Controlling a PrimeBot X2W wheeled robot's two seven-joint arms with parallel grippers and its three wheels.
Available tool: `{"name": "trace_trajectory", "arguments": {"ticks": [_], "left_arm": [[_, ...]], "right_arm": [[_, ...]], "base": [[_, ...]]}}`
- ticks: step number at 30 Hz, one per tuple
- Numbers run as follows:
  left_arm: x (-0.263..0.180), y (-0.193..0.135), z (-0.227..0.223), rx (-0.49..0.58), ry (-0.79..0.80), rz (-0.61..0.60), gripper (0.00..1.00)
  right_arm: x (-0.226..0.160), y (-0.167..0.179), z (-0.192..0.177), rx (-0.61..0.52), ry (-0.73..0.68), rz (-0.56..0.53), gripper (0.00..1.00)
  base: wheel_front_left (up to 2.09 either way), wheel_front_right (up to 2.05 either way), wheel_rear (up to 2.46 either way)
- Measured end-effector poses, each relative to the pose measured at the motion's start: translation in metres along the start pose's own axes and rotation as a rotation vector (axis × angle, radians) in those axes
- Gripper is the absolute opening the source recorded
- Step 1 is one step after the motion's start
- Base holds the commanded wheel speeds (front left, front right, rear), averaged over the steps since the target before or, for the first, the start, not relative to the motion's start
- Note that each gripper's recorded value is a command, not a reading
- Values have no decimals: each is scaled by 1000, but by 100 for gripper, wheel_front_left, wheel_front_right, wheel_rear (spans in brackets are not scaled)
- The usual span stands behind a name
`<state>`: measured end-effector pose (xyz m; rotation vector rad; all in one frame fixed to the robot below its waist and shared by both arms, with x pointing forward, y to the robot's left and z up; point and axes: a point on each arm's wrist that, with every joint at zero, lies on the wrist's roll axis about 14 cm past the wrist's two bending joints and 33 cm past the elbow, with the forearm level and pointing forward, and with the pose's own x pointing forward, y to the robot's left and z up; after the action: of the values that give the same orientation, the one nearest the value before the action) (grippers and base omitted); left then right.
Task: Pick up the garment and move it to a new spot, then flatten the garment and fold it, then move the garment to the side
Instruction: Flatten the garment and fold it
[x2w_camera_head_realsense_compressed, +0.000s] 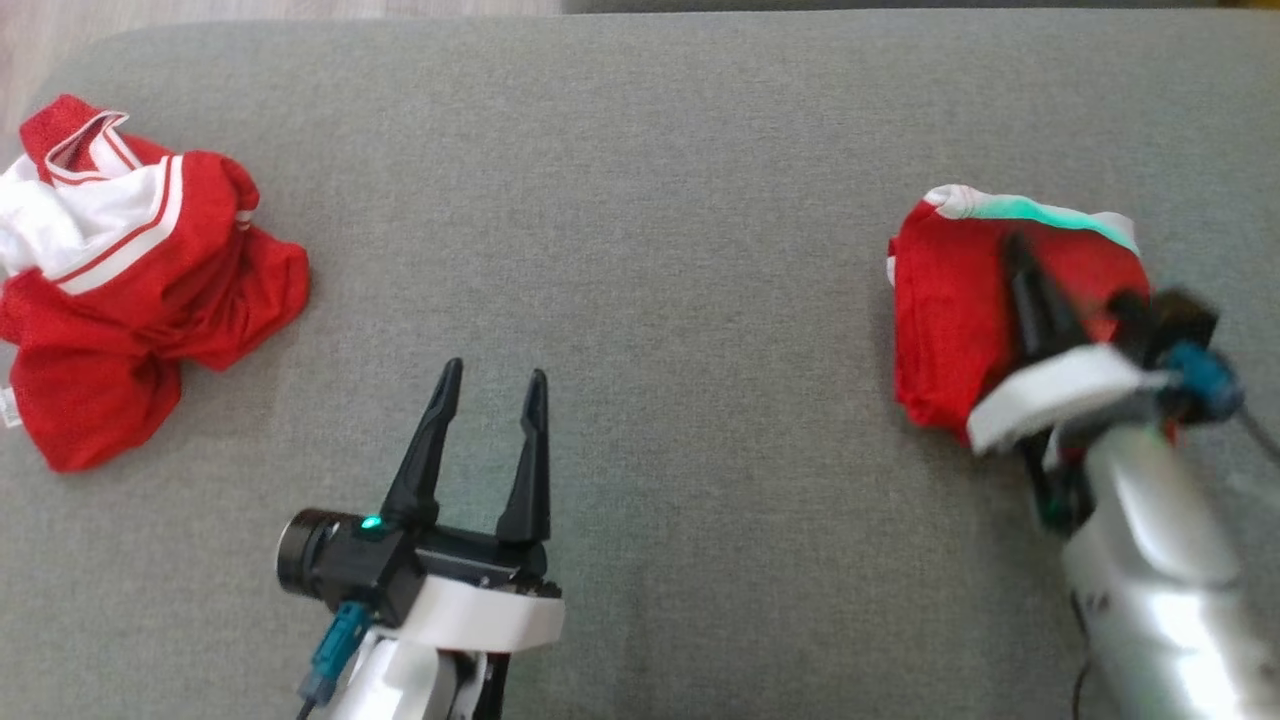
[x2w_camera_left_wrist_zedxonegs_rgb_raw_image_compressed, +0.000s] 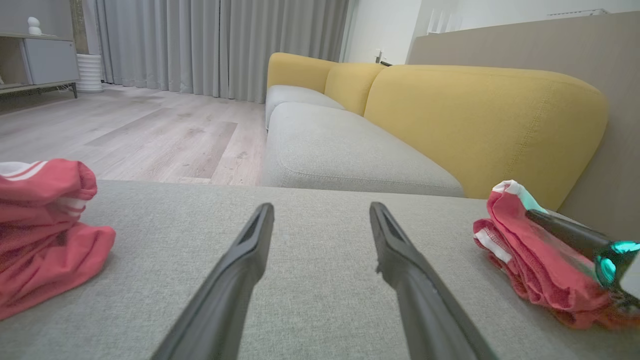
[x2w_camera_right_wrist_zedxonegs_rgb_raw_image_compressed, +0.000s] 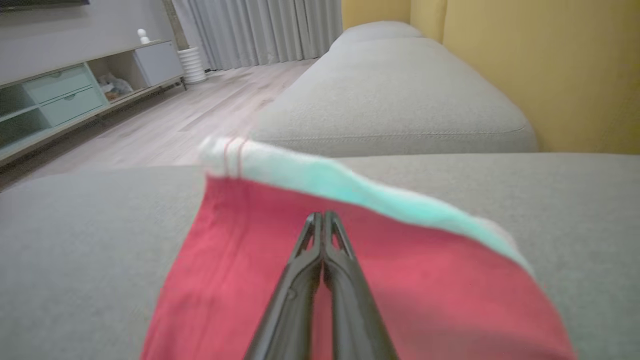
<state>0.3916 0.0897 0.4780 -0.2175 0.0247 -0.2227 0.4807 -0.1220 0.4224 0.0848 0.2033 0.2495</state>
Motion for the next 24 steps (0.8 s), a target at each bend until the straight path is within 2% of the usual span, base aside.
{"name": "trace_trajectory", "arguments": {"ticks": [7,13,19,24], "left_arm": [[4,0,2,6,-6,-5,100],[3,0,-1,-10,4,-2,100],[4,-1,0,-15,1,-4,100],[6,-3,-1,-23,2,-12,100]], "right_arm": [[39,-3,8,-18,53,-4,0],[63,15,35,-64,1,58,0],[52,18,41,-62,-58,66,0],[16,13,5,-50,-17,42,0]], "base": [[0,0,0],[0,0,0],[0,0,0],[0,0,0]]}}
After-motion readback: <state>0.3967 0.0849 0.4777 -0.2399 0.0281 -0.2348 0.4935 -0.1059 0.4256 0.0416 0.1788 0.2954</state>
